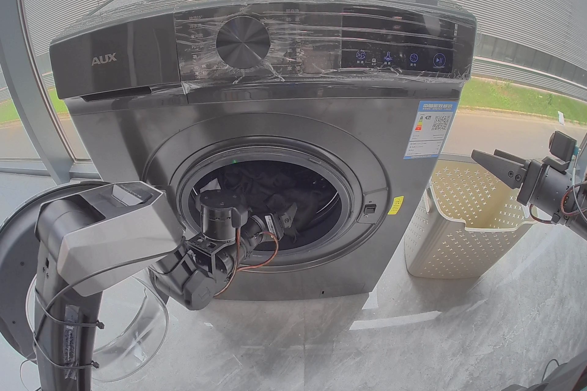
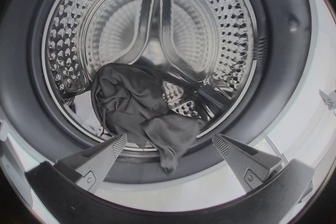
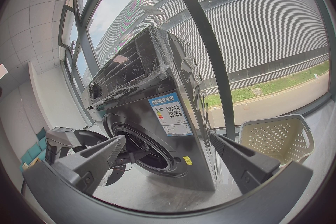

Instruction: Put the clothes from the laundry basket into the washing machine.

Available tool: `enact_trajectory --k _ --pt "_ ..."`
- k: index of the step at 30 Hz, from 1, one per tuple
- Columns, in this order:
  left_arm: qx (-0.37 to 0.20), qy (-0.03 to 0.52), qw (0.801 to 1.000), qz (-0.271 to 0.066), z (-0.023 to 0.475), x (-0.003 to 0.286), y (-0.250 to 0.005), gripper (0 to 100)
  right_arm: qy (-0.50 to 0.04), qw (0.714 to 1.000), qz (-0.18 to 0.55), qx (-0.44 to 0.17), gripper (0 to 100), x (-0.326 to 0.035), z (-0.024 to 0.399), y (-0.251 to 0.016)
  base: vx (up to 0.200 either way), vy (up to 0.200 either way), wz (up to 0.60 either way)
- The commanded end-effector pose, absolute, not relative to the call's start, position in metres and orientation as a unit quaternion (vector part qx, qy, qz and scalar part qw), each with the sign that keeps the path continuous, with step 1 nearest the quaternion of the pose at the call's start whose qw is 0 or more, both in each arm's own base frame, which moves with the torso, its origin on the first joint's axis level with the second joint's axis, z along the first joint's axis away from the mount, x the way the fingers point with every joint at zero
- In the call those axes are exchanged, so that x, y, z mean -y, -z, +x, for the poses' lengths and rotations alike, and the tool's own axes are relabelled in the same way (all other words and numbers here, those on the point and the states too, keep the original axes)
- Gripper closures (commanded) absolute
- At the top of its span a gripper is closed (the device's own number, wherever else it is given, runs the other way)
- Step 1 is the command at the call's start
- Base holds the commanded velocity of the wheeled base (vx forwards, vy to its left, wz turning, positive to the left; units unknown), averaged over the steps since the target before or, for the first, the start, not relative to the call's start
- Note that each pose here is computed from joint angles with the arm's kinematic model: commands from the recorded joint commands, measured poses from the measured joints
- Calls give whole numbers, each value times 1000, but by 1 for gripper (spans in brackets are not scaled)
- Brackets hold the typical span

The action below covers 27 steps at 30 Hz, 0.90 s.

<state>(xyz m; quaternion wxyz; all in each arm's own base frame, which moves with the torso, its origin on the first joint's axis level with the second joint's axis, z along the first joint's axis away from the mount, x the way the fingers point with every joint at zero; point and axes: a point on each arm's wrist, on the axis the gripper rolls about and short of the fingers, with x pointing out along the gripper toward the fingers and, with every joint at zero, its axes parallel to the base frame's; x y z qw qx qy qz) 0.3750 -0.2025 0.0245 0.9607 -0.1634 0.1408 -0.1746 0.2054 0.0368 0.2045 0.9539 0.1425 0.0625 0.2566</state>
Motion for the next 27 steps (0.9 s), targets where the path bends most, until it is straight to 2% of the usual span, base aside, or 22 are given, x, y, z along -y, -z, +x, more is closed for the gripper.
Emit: enact_trajectory --k 1,6,7,8,9,14,19,21,23,26,27 --pt "-111 215 955 -169 311 199 -72 0 -258 954 142 -58 0 -36 201 -206 0 0 0" --pt "-106 259 945 -169 223 188 -101 0 -258 954 142 -62 0 -36 196 -202 0 0 0" --pt "-106 259 945 -169 223 188 -101 0 -258 954 142 -62 0 -36 196 -202 0 0 0" --pt "-114 279 937 -175 188 179 -110 0 -259 953 142 -62 0 -36 194 -202 0 0 0" --pt "-113 290 934 -178 173 173 -115 0 -261 953 142 -60 0 -36 192 -203 0 0 0" --pt "-73 292 935 -186 137 131 -135 0 -266 952 141 -52 0 -35 187 -206 0 0 0" --pt "11 246 957 -152 133 83 -156 0 -273 951 135 -51 0 -35 173 -202 0 0 0" --pt "52 227 964 -125 131 62 -165 0 -284 949 131 -47 0 -34 161 -200 0 0 0" --pt "98 219 967 -87 119 43 -173 0 -303 945 117 -29 0 -31 140 -199 0 0 0" --pt "141 216 964 -63 101 30 -179 0 -314 945 96 -2 0 -28 115 -196 0 0 0" --pt "156 200 966 -56 91 23 -180 0 -318 944 88 15 0 -25 97 -191 0 0 0"
